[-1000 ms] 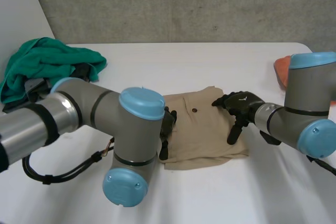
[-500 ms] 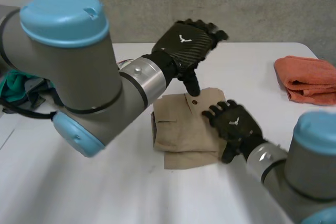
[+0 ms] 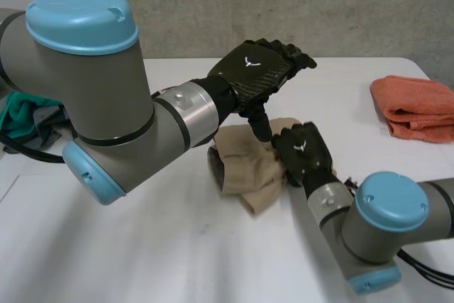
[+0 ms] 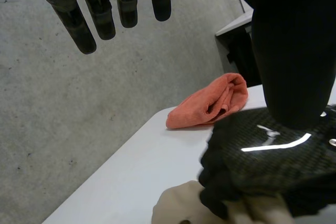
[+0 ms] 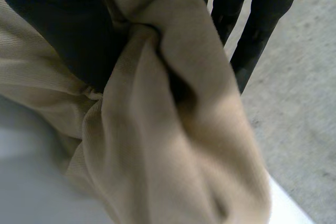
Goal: Fold the laundry.
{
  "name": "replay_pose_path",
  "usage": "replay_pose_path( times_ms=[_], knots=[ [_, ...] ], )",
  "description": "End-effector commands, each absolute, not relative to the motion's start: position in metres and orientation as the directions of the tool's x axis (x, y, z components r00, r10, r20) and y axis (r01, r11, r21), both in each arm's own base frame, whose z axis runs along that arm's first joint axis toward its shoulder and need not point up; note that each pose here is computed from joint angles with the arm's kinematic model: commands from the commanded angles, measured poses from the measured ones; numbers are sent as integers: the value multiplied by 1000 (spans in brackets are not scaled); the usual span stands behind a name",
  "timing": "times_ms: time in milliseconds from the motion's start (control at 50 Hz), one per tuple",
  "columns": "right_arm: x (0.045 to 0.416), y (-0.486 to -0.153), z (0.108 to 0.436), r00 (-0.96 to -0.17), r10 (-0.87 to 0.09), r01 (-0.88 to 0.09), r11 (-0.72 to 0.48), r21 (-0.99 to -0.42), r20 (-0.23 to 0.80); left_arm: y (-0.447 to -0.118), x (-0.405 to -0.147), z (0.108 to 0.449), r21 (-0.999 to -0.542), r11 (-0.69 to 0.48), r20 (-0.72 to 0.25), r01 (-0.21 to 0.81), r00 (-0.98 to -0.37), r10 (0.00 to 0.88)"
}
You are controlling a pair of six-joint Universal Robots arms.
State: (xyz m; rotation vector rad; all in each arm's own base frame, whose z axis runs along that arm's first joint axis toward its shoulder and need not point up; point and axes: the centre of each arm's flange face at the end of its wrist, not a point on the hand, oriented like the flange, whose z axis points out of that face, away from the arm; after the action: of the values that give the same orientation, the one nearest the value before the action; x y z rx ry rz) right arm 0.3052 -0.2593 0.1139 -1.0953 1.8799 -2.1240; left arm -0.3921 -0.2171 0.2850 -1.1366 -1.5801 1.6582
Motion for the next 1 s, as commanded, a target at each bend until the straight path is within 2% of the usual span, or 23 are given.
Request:
replay_pose_path(
  times_ms=[20, 140, 220, 280, 320, 400, 460, 480, 540, 560, 620, 640, 720, 820, 1000],
  knots=[
    [313, -295, 156, -786, -437, -307, -337, -890, 437, -217, -391, 290, -981, -141, -190, 137, -477, 858],
    [279, -363, 209, -872, -262, -281, -424, -861, 413, -223, -387, 301, -979, -170, -205, 114, -503, 840],
    [232, -415, 259, -933, -123, -235, -506, -830, 339, -225, -382, 316, -976, -202, -215, 82, -533, 818],
    [203, -439, 277, -956, -81, -196, -539, -819, 282, -225, -382, 320, -977, -201, -203, 64, -541, 816],
    [177, -462, 276, -968, -77, -161, -545, -823, 240, -224, -382, 319, -979, -194, -194, 59, -540, 819],
    [131, -501, 260, -966, -92, -153, -542, -826, 240, -223, -382, 317, -982, -178, -180, 56, -537, 824],
    [100, -525, 229, -959, -94, -184, -512, -839, 268, -223, -382, 314, -983, -171, -177, 62, -536, 825],
    [81, -537, 206, -957, -92, -197, -482, -854, 273, -222, -382, 313, -984, -169, -176, 63, -535, 827],
    [64, -546, 183, -956, -93, -208, -452, -867, 277, -222, -382, 308, -985, -158, -173, 74, -533, 828],
    [50, -550, 163, -955, -95, -217, -426, -879, 281, -222, -382, 307, -985, -153, -170, 76, -532, 829],
    [33, -552, 135, -954, -111, -219, -380, -899, 279, -221, -382, 302, -986, -144, -167, 85, -530, 832],
    [25, -551, 120, -952, -129, -217, -351, -911, 277, -221, -382, 301, -986, -142, -166, 87, -529, 832],
    [14, -543, 95, -946, -191, -201, -287, -937, 262, -220, -382, 300, -987, -137, -163, 89, -529, 833],
    [0, -537, 97, -943, -204, -203, -270, -941, 262, -219, -383, 299, -987, -137, -163, 88, -526, 835],
    [1, -517, 135, -951, -200, -189, -221, -957, 234, -212, -387, 300, -987, -136, -160, 84, -513, 844]
  ],
)
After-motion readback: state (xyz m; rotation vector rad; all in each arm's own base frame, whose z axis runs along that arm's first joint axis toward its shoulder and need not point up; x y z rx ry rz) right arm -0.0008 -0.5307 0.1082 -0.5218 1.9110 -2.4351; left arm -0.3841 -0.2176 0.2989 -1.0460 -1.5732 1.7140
